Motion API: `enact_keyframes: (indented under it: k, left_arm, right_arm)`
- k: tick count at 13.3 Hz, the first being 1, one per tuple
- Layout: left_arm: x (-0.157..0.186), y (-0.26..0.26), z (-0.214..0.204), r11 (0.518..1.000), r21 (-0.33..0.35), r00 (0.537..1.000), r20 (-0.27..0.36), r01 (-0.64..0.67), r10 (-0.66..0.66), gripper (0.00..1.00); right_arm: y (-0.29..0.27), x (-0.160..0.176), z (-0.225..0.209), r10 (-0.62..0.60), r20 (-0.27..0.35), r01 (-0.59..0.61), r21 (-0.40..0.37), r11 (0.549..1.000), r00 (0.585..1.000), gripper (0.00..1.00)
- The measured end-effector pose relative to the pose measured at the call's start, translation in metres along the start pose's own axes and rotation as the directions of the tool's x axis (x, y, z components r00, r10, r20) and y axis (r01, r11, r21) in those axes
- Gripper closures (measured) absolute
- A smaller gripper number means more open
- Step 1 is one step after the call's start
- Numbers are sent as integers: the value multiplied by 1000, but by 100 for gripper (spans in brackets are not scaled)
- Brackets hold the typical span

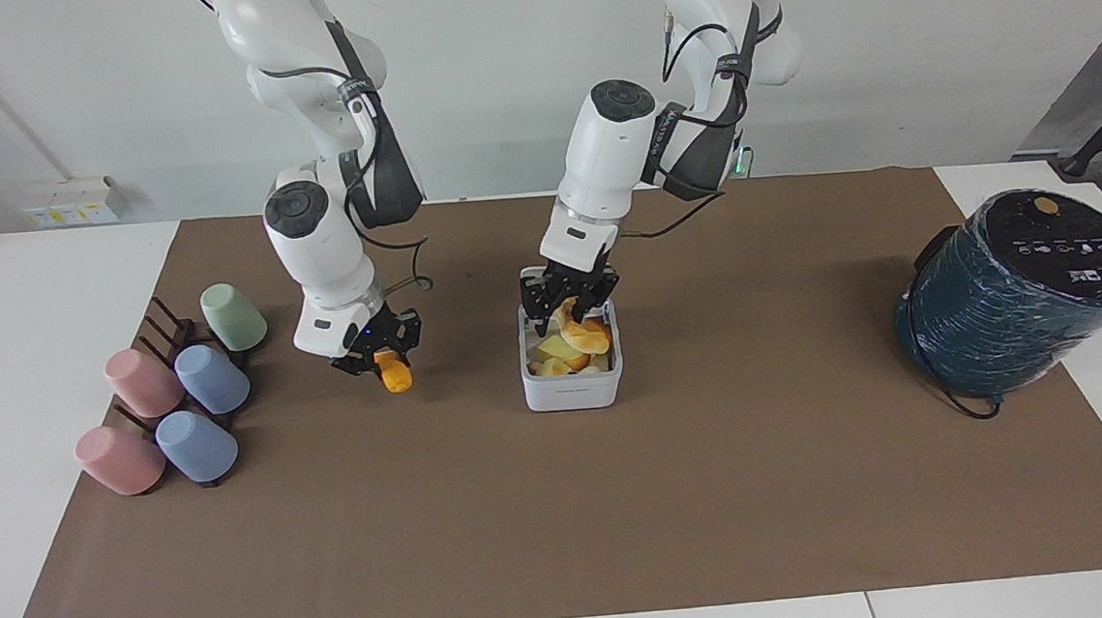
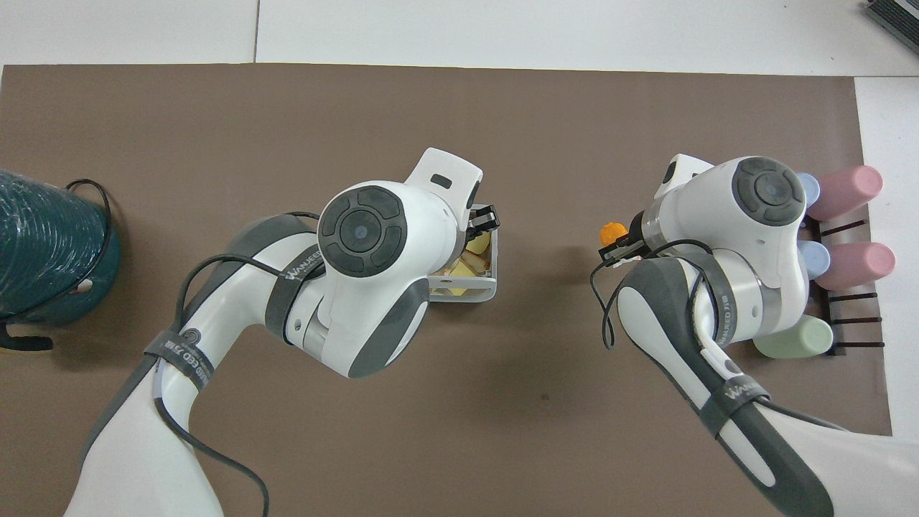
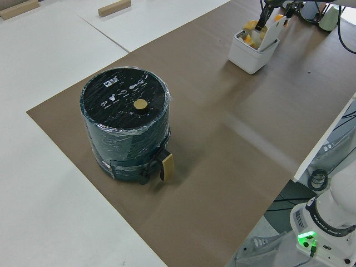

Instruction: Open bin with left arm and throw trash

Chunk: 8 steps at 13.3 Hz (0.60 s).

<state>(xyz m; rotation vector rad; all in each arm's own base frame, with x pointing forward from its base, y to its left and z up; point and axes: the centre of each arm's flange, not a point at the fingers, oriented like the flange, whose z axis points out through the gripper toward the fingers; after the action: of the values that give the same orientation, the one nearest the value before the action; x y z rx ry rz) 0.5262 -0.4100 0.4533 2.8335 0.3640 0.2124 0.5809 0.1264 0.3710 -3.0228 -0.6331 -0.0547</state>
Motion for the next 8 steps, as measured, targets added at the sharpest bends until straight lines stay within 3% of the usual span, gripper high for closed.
enact_keyframes:
  k: [5, 8]
  left_arm:
    - [5, -3, -10, 997, 76, 1000, 11, -25, 24, 43]
    - [4, 0, -14, 996, 88, 999, 15, -34, 33, 43]
  right_arm:
    - [0, 0, 1, 0, 1, 0, 0, 1000, 1000, 59]
    - [0, 0, 1, 0, 1, 0, 0, 1000, 1000, 59]
